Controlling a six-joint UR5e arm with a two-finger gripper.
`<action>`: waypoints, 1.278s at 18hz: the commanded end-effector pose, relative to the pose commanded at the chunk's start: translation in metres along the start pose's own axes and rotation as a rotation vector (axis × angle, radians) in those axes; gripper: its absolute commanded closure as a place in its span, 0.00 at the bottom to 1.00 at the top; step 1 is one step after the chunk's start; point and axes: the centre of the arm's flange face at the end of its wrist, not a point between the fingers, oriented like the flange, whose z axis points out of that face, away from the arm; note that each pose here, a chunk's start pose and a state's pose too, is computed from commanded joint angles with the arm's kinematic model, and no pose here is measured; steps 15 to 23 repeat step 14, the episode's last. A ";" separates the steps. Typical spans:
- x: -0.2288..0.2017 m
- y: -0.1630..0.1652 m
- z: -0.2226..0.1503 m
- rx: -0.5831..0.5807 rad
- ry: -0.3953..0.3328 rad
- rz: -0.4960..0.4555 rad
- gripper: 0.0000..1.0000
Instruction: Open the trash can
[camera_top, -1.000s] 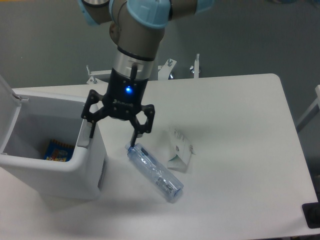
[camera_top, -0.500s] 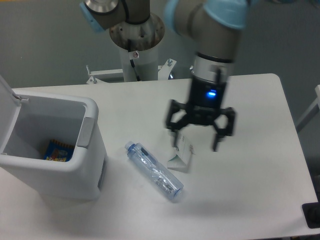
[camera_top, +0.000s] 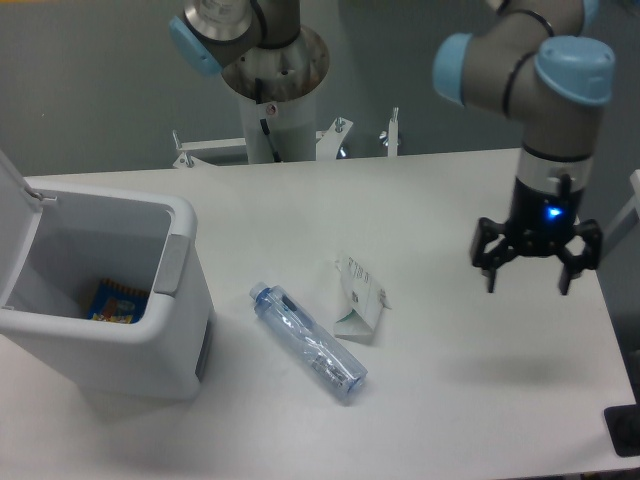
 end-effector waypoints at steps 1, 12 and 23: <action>-0.003 0.002 0.005 -0.027 -0.007 0.045 0.00; 0.022 0.007 0.020 -0.233 0.042 0.264 0.00; 0.023 0.009 0.021 -0.234 0.043 0.264 0.00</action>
